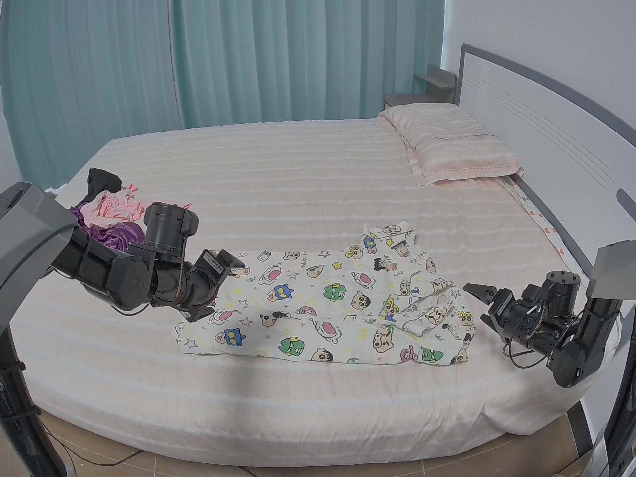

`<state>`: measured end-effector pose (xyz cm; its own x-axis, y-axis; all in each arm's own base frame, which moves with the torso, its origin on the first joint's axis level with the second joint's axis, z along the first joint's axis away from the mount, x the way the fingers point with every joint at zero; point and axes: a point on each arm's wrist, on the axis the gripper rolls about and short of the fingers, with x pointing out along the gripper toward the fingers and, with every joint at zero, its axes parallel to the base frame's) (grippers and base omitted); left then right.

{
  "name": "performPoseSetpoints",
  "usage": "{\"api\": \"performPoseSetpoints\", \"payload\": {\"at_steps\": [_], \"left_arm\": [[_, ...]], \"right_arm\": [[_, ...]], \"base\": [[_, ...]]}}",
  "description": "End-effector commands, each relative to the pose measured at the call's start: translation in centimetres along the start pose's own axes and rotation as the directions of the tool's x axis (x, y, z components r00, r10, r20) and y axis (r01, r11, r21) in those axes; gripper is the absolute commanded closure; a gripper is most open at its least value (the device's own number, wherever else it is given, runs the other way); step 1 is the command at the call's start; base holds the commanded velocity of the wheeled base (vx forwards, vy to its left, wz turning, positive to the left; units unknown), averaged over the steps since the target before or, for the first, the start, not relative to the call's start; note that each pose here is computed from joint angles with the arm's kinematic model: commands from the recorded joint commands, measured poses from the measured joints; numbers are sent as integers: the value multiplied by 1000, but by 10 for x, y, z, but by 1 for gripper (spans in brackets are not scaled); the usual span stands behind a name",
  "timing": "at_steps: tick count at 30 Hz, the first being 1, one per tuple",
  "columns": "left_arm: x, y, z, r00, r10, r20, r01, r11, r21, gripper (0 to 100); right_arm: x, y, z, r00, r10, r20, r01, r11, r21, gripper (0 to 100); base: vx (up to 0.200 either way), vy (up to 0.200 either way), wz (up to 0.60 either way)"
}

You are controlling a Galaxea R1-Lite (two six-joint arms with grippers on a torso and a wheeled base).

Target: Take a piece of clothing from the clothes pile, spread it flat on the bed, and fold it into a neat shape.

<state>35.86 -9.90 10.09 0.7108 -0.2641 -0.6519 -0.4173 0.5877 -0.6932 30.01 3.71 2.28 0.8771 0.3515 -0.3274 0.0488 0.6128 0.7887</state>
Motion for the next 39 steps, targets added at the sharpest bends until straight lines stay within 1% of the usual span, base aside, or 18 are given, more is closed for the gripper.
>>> {"api": "performPoseSetpoints", "payload": {"at_steps": [1,4,7,11,14,19,20,21,24,32,34,39], "left_arm": [[-3,-5,4,1000,-18,13,18,1000,-5,0],[-6,-10,6,999,-29,21,30,1000,-3,0],[-8,-12,8,1000,-9,20,9,1000,0,0],[-28,-13,11,1000,-3,29,3,1000,-2,0],[-50,-4,11,999,5,33,-5,1000,-2,0],[-80,32,-12,997,73,-11,-72,994,78,0],[-80,32,-12,997,73,-11,-72,994,78,0],[-90,39,-19,997,73,-31,-71,994,85,0],[-95,44,-23,996,66,-66,-61,995,83,0],[-99,48,-21,988,14,-151,-5,998,57,0],[-97,46,-20,988,-9,-156,18,998,57,0],[-87,44,-19,988,-40,-147,48,997,53,0]], "right_arm": [[0,0,-2,1000,0,-7,0,1000,-1,0],[1,2,-3,1000,7,-9,-7,1000,-4,0],[1,2,-3,1000,7,-9,-7,1000,-4,0],[1,2,-3,1000,5,-12,-5,1000,-4,0],[1,2,-4,1000,4,-13,-4,1000,-4,0],[2,3,-7,1000,9,-24,-9,1000,-7,0],[2,3,-7,1000,9,-24,-9,1000,-7,0],[2,5,-10,999,13,-35,-13,1000,-10,0],[2,6,-12,999,14,-42,-14,1000,-12,0],[1,9,-22,997,13,-75,-15,1000,-19,0],[2,11,-24,997,17,-81,-19,1000,-22,0],[2,11,-25,996,17,-84,-19,1000,-23,0]], "base": [[0,0,0],[0,133,0],[0,67,0],[0,0,0],[0,0,0],[0,0,0],[0,0,0],[0,0,0],[0,0,0],[0,0,0],[0,0,0],[0,0,0]]}}
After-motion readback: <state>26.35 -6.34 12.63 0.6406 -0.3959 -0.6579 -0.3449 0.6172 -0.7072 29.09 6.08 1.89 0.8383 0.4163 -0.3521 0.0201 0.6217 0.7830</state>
